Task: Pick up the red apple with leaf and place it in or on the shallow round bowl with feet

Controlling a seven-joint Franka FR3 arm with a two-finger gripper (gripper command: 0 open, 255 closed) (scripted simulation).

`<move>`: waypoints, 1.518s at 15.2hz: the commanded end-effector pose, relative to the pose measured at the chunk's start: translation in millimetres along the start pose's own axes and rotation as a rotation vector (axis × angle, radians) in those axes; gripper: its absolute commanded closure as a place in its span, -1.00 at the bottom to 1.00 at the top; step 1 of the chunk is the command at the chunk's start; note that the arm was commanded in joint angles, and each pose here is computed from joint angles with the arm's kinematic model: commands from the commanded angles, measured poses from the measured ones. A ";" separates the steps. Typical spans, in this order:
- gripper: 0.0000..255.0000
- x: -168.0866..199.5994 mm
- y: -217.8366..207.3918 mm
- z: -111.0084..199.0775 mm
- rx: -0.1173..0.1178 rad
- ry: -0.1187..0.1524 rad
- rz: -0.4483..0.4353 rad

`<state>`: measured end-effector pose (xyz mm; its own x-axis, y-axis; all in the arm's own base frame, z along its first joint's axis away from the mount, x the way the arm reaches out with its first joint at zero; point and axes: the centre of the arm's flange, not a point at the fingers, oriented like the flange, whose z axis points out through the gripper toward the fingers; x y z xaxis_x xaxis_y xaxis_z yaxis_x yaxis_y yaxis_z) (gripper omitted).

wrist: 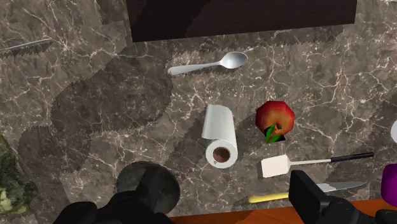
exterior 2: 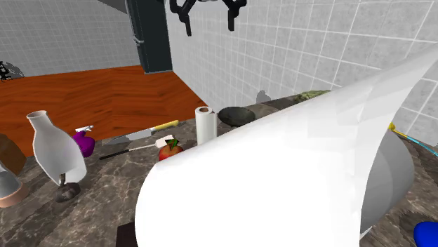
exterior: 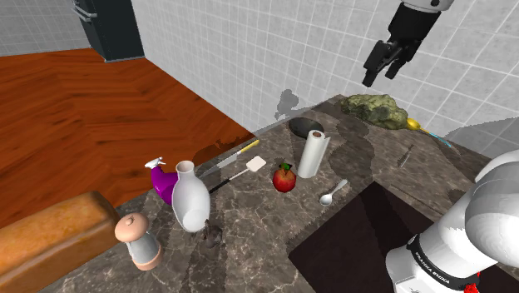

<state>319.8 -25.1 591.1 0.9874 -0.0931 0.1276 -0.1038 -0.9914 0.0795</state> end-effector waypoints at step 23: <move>-1.00 56.0 -134.7 254.8 -0.018 -0.068 0.085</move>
<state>414.6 74.4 349.9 0.9814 -0.1789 0.0690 -0.1847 -0.9787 0.0900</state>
